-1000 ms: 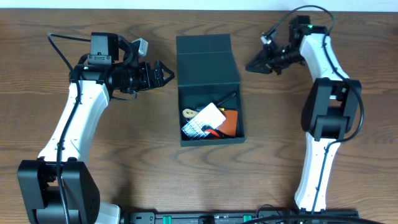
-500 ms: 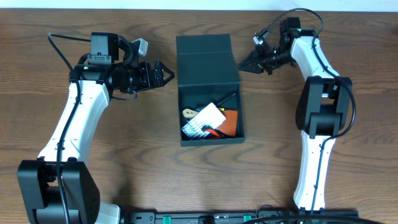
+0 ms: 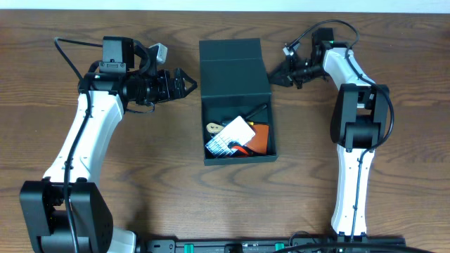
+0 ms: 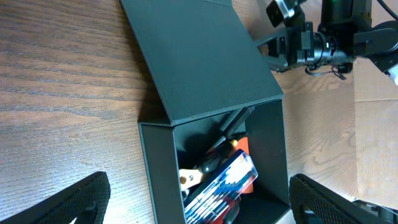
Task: Pack container
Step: 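Push the lid down over the box with the right gripper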
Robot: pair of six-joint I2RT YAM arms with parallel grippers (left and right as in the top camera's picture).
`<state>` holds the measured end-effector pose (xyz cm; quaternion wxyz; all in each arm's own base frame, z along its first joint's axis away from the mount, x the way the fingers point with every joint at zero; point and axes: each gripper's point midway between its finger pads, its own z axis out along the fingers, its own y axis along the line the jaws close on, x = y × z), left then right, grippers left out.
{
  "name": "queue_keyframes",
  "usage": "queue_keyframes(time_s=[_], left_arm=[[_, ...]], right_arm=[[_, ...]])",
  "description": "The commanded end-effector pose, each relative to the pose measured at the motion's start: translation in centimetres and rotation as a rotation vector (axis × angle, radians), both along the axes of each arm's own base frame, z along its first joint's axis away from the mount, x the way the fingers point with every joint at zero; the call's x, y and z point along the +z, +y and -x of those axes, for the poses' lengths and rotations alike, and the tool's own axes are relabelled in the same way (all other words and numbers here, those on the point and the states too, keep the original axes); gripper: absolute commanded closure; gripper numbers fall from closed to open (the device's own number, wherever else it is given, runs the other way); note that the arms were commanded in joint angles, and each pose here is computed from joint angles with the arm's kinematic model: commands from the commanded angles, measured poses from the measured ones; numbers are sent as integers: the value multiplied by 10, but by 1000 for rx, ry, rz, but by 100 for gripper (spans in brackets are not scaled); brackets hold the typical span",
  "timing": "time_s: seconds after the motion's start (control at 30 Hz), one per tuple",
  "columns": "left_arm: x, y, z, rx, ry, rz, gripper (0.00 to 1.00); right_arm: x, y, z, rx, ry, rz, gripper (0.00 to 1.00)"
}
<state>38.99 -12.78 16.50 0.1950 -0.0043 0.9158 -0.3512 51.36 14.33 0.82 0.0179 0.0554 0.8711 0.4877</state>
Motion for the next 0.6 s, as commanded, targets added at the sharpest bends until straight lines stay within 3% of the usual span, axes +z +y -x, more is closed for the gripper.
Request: queue_keyframes(time_s=[0.0, 0.57], left_arm=[[1, 2, -2, -3, -10, -8, 10], [1, 2, -2, -3, -10, -8, 10]], right_arm=[[15, 17, -2, 0, 26, -141, 99], [89, 53, -22, 119, -83, -497, 99]])
